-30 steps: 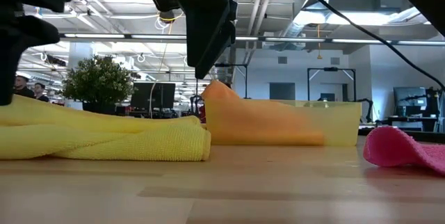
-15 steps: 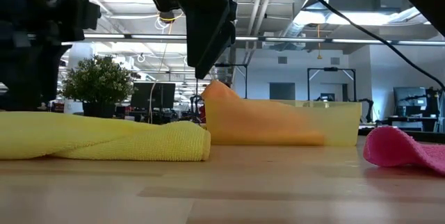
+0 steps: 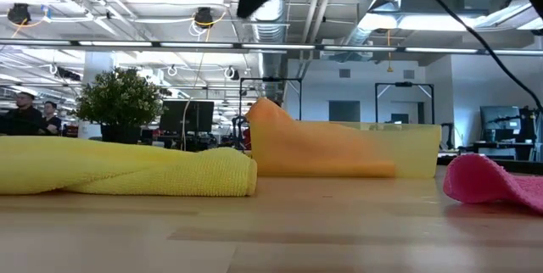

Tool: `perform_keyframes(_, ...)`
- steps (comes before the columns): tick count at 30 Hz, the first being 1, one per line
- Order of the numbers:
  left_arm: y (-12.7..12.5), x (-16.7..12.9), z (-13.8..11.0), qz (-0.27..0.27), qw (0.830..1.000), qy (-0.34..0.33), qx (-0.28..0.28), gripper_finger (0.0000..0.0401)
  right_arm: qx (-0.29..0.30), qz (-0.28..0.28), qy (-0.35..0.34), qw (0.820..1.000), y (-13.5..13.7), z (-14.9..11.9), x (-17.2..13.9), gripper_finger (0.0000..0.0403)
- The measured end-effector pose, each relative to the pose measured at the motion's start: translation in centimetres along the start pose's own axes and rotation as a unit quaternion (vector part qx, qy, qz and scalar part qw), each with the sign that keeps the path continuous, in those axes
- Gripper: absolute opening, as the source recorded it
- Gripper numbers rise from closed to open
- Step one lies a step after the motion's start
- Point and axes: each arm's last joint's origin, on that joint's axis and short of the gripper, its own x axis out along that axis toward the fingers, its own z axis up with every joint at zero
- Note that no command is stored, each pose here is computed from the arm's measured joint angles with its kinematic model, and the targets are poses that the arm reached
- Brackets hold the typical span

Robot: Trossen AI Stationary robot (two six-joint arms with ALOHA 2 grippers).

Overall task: Fold microfiber towels
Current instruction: Fold the yellow microfiber towel

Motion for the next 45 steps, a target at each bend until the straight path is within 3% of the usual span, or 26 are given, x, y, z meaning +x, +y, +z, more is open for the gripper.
perform_keyframes(3, -1.1, 0.8, -0.9, -0.001, 1.0, -0.01, 0.006, 0.0142, -0.01, 0.0, -0.024, 1.0, 0.8, 0.2, -0.7, 0.0255)
perform_keyframes(8, -1.8, 3.5, -1.9, 0.041, 0.999, 0.012, 0.022, 0.0142, -0.016, 0.003, -0.035, 0.999, 1.5, 0.2, -0.9, 0.0255)
perform_keyframes(17, -1.4, 6.3, -2.8, 0.117, 0.991, 0.059, 0.005, 0.0141, -0.009, 0.003, -0.034, 0.999, 1.7, 0.2, -1.0, 0.0255)
perform_keyframes(25, -1.2, 7.6, -3.1, 0.134, 0.986, 0.098, -0.01, 0.0137, -0.001, 0.004, -0.034, 0.999, 1.7, 0.2, -1.0, 0.0255)
perform_keyframes(28, -0.8, 7.6, -2.9, 0.146, 0.983, 0.113, -0.015, 0.0109, -0.001, 0.004, -0.033, 0.999, 1.7, 0.2, -1.0, 0.0255)
perform_keyframes(33, -0.1, 7.4, -2.4, 0.155, 0.977, 0.146, 0.0, 0.0017, 0.001, 0.001, -0.018, 1.0, 1.6, -0.2, -1.0, 0.0255)
perform_keyframes(35, -0.1, 6.8, -1.7, 0.155, 0.977, 0.145, 0.005, 0.0009, 0.007, 0.0, -0.008, 1.0, 1.6, -0.4, -1.2, 0.0255)
perform_keyframes(42, 0.2, 4.4, 1.1, 0.184, 0.964, 0.153, 0.12, 0.0002, 0.012, -0.004, 0.005, 1.0, 1.3, -0.9, -2.2, 0.0255)
perform_keyframes(45, 0.7, 4.8, 2.5, 0.167, 0.957, 0.159, 0.175, 0.0001, 0.025, -0.009, -0.004, 1.0, 1.1, -1.1, -3.3, 0.0255)
